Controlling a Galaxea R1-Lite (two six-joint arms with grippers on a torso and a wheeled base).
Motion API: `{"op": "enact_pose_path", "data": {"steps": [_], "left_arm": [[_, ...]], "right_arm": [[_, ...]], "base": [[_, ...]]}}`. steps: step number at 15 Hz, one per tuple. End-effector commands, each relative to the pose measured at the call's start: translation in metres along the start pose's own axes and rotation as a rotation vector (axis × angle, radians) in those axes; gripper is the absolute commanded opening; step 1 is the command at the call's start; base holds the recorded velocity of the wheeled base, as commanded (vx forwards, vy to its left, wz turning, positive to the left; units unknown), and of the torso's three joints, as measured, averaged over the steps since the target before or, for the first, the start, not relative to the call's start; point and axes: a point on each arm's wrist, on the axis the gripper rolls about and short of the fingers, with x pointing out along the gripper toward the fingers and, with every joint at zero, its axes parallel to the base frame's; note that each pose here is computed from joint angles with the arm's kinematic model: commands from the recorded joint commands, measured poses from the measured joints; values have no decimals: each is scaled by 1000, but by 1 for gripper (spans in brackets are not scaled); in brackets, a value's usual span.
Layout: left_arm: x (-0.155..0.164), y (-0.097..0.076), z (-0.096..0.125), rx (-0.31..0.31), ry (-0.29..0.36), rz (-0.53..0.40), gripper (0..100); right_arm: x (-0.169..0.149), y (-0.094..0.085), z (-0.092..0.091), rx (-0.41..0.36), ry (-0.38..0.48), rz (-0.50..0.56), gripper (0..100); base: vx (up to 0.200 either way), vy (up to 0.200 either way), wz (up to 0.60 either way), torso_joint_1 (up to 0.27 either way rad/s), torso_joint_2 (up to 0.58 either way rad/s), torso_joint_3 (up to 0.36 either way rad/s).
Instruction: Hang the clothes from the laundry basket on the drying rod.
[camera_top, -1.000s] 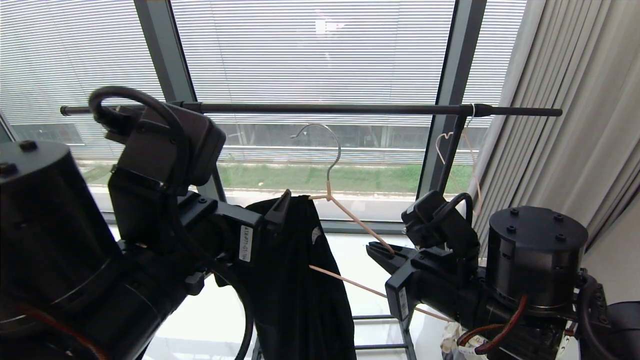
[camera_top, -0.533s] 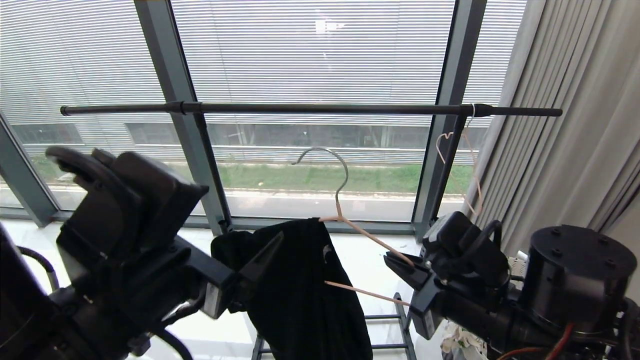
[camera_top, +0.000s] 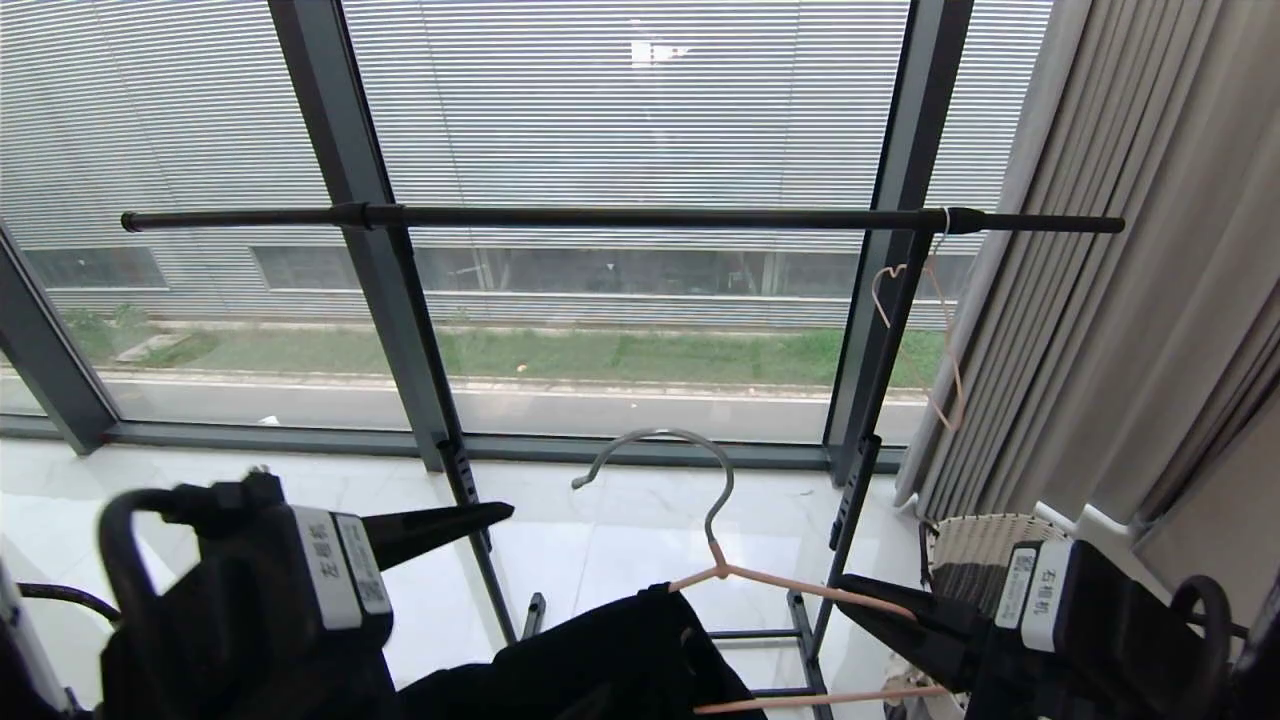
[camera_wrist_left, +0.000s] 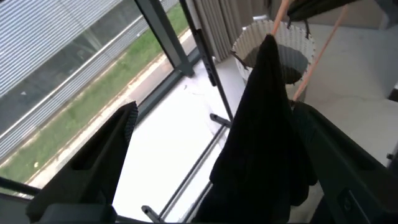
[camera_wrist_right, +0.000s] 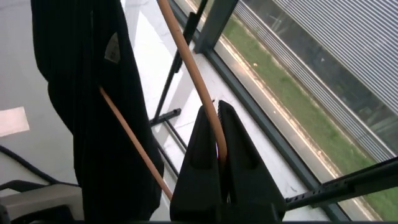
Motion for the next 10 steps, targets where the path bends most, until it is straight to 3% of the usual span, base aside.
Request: {"op": "enact_pose_path", "data": {"steps": [1,8,9,10], "left_arm": [[6,-6,-10,3,39,-54,100],[19,-12,-20,9,109,-98,100],[19,-13,-21,10,113,-99,0],[19,-13,-21,10,114,-100,0]], "right_arm": [[-7,4,6,-16,-40,20,0],[-9,21,13,-49,-74,104,0],[-9,22,14,-50,-76,107,0],[-10,22,14,-50,-77,108,0]], "base": [[0,0,0,0,0,0],[0,0,0,0,0,0],[0,0,0,0,0,0],[0,0,0,0,0,0]]}}
